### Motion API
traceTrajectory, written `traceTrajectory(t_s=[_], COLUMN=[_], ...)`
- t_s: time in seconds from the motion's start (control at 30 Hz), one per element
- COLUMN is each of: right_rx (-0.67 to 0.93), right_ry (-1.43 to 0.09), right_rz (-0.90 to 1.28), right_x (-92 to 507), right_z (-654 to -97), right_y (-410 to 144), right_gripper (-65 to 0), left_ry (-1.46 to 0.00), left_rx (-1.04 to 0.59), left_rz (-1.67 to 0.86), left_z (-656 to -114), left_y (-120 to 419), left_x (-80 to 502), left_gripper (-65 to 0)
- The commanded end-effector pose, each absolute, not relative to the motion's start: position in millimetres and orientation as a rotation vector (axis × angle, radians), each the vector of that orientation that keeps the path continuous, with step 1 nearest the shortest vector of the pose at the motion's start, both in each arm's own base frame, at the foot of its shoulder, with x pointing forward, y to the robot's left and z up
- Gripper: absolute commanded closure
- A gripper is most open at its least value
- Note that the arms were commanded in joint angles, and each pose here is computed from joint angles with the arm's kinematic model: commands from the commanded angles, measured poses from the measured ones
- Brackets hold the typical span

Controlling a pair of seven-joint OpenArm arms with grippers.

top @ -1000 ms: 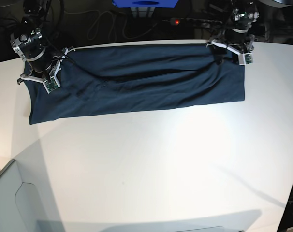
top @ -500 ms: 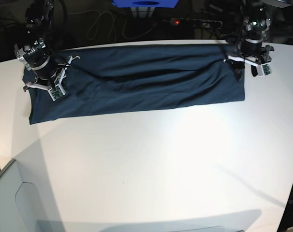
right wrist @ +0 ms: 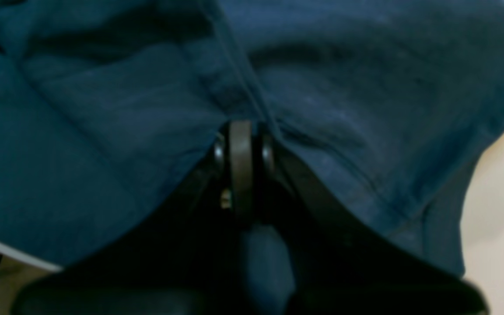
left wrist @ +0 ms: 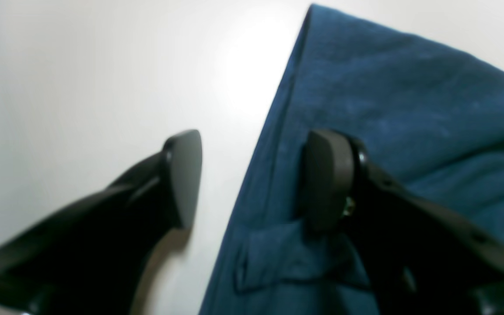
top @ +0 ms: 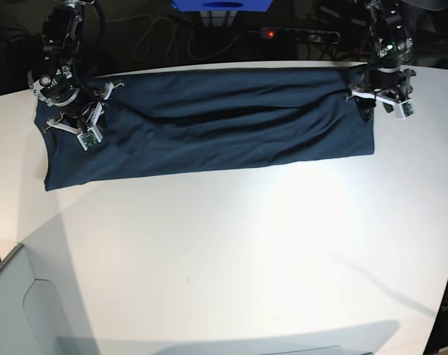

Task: Fold the T-shirt properly
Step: 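Hold the folded strip's ends with both grippers, adjusting the grip, then fold the strip end with the left gripper toward the right gripper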

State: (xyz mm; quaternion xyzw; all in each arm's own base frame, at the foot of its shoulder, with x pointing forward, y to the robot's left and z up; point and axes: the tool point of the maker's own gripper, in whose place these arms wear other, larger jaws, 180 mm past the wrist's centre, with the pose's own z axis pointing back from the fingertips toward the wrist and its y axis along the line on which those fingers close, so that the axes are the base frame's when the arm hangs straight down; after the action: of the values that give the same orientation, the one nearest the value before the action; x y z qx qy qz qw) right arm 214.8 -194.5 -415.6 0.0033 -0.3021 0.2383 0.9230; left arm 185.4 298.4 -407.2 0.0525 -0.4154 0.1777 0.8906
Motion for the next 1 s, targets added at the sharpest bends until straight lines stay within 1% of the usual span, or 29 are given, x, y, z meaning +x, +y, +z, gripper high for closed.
traceTrajectory(t_s=[0.0, 0.27, 0.5, 0.6, 0.77, 0.87, 0.9, 0.97], right_rx=[0.006, 0.006, 0.006, 0.005, 0.005, 0.005, 0.005, 0.006], right_ry=[-0.656, -0.657, -0.657, -0.658, -0.658, -0.658, -0.658, -0.657], right_rz=[0.51, 0.51, 0.51, 0.511, 0.511, 0.511, 0.511, 0.51], right_x=[221.9, 222.6, 222.6, 222.8, 222.8, 222.8, 222.8, 222.6], right_z=[-407.0, -406.6, -406.6, -406.1, -406.1, -406.1, -406.1, -406.6], right_y=[-193.9, -193.9, -193.9, -193.9, -193.9, -193.9, -193.9, -193.9], right_gripper=[-0.6, -0.6, -0.6, -0.6, -0.6, -0.6, -0.6, -0.6], left_ry=[-0.907, -0.875, -0.832, -0.823, -0.832, -0.836, -0.84, -0.856], left_rx=[0.113, 0.056, 0.063, 0.068, 0.07, 0.073, 0.073, 0.077], left_rz=[0.361, 0.319, 0.327, 0.329, 0.332, 0.328, 0.327, 0.322], left_z=[-398.1, -410.0, -421.3, -422.7, -420.8, -420.0, -418.8, -414.2], left_y=[301.2, 275.4, 277.4, 279.1, 280.3, 280.5, 280.4, 281.6], left_x=[193.9, 194.4, 180.2, 175.4, 178.6, 179.6, 180.4, 184.7], left_gripper=[-36.3, -36.1, -35.1, -27.8, -10.9, -2.4, 0.0, 0.0])
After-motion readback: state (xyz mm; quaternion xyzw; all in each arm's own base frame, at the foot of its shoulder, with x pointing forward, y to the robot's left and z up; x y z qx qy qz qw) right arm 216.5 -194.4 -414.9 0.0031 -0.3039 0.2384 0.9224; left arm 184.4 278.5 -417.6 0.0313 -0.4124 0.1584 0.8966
